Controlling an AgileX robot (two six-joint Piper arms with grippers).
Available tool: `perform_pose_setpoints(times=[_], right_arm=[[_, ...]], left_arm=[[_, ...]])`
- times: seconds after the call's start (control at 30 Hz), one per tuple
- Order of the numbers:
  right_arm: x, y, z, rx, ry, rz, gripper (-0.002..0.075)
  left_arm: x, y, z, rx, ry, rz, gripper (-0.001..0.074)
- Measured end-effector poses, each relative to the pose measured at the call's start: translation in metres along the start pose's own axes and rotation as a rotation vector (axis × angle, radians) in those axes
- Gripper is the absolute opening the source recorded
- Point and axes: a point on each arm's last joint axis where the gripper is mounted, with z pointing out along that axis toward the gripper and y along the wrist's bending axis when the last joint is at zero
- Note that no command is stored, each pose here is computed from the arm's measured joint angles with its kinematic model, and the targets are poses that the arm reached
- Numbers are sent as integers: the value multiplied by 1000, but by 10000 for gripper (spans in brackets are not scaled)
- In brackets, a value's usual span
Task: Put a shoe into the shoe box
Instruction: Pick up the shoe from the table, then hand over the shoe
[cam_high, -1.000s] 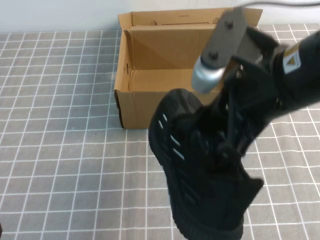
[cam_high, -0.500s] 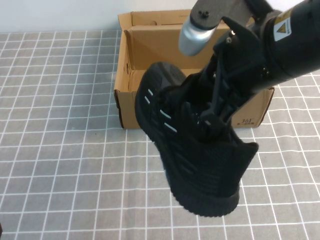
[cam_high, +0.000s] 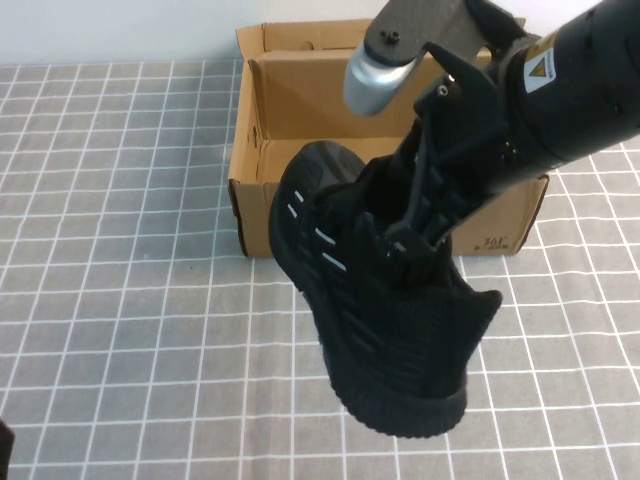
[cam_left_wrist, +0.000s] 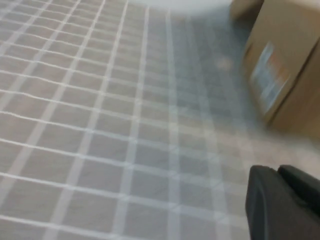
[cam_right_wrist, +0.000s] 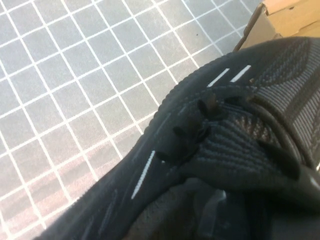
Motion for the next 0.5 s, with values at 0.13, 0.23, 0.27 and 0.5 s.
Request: perform_pose_setpoints(times=[0.13,0.23,0.27,0.5], right_arm=[[-5,-1,0,3,-12,20,-6],[-9,-3,3,5,-17,28,-6],[-10,-3,3,5,-18,30,-6],[-16,-7,12,-4,2,83,-6]], left_arm=[[-12,-3,-1,51,-126,-261,-1],[-18,-2,-2,58,-191,-315,-1],[-19,-2,-2,59,-201,-325,-1],[-22,-5,-4,73,-178,-340,-1]])
